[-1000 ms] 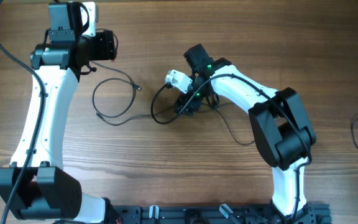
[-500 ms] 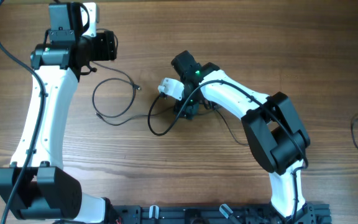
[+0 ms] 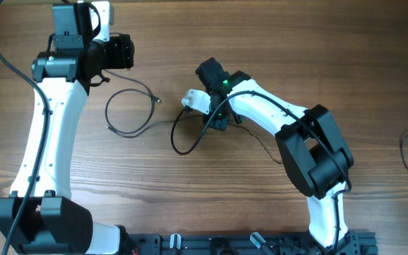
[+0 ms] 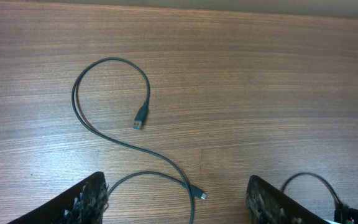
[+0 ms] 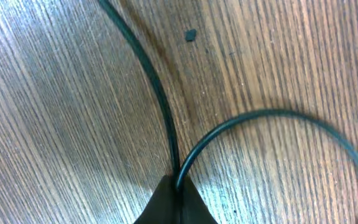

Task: Untangle cables

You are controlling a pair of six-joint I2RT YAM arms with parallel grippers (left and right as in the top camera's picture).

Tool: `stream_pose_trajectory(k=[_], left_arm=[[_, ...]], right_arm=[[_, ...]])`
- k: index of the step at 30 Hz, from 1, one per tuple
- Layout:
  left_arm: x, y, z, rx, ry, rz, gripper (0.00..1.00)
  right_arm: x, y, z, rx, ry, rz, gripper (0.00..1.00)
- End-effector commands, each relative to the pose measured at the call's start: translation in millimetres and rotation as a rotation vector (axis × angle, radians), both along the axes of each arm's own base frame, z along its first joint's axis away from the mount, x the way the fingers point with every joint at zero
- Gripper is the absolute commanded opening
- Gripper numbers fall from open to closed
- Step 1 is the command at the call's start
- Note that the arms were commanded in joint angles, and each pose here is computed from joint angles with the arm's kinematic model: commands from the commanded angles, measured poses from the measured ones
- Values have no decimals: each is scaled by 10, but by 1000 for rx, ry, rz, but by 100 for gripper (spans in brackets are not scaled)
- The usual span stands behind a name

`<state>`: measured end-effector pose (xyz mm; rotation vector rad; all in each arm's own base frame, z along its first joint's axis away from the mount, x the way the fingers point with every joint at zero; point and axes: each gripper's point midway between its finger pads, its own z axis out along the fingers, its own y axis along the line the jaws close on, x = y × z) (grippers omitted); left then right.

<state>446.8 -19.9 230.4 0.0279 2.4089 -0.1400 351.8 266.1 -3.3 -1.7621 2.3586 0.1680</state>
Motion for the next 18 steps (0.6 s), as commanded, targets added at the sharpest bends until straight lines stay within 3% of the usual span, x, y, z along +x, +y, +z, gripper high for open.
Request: stream_pose_trajectory(k=[1, 5, 9, 13, 18], left_arm=[[-41, -32, 96, -16, -21, -8, 73], [-48, -32, 89, -16, -17, -8, 74], [-47, -32, 88, -16, -17, -8, 75], [-52, -84, 94, -39, -17, -28, 75], [-79, -146, 84, -67, -6, -52, 75]], right_arm=[[0, -139, -157, -68, 11, -60, 4], [185, -187, 22, -106, -45, -170, 4], [332, -109, 554, -72, -71, -238, 4], [385, -74, 1404, 29, -161, -305, 4], [167, -256, 2664, 228, -355, -359, 4]])
